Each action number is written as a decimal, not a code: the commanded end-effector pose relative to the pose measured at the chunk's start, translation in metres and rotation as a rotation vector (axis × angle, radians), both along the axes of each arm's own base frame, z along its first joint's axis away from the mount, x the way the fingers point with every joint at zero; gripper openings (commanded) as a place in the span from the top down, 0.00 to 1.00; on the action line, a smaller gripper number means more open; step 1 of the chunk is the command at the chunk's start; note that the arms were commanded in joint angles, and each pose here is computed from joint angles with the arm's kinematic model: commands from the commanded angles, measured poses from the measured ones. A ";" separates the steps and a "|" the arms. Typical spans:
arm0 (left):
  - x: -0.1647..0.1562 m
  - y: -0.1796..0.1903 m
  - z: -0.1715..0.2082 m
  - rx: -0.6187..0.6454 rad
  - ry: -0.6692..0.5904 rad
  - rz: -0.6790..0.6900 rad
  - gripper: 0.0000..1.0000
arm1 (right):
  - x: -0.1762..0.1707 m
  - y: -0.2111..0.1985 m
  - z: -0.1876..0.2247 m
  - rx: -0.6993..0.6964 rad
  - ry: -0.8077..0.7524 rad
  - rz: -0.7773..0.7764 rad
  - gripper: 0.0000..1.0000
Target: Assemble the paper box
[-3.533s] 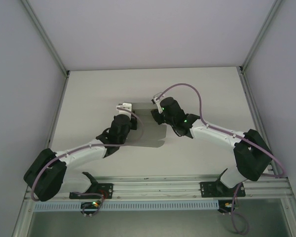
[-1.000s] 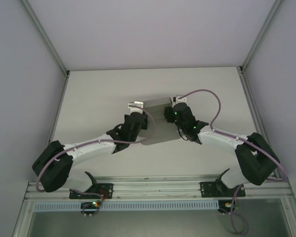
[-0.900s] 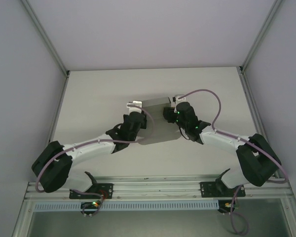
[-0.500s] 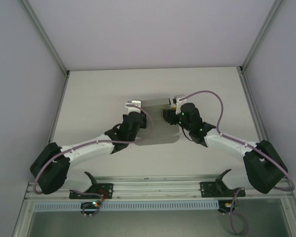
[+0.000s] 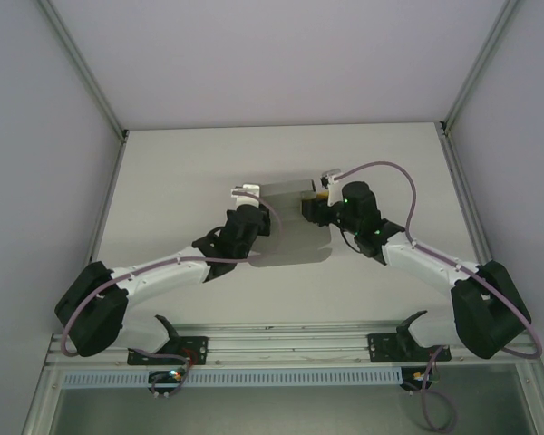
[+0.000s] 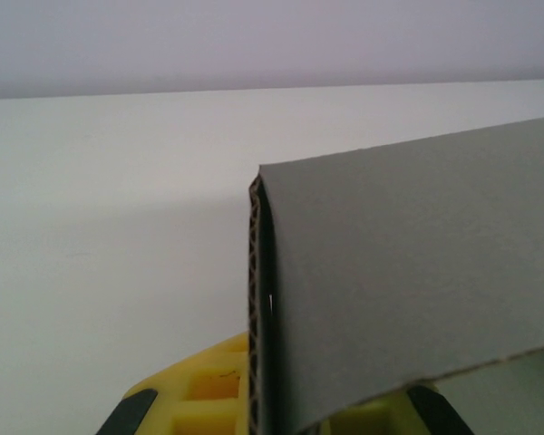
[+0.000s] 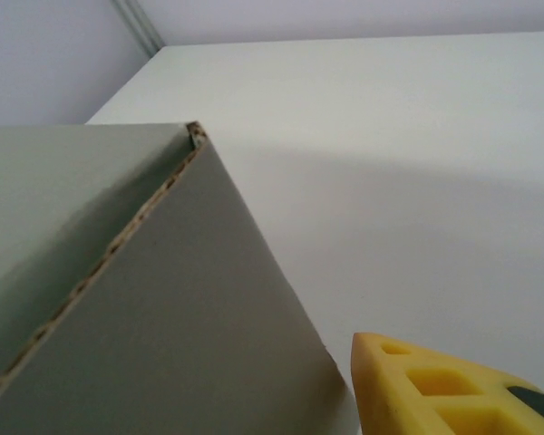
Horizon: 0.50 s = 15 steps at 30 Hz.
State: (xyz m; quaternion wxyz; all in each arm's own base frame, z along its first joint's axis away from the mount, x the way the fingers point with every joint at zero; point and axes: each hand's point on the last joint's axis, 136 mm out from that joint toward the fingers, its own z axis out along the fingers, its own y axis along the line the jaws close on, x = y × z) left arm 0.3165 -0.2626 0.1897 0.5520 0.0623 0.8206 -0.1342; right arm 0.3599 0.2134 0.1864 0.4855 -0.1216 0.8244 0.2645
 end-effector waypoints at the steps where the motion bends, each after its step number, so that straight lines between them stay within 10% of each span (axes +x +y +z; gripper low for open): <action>1: 0.001 0.000 0.006 -0.001 0.007 0.005 1.00 | -0.002 0.004 0.015 0.032 0.004 0.058 0.54; 15: 0.004 -0.006 0.004 -0.001 0.046 0.029 1.00 | 0.042 -0.067 -0.005 -0.168 0.001 -0.562 0.95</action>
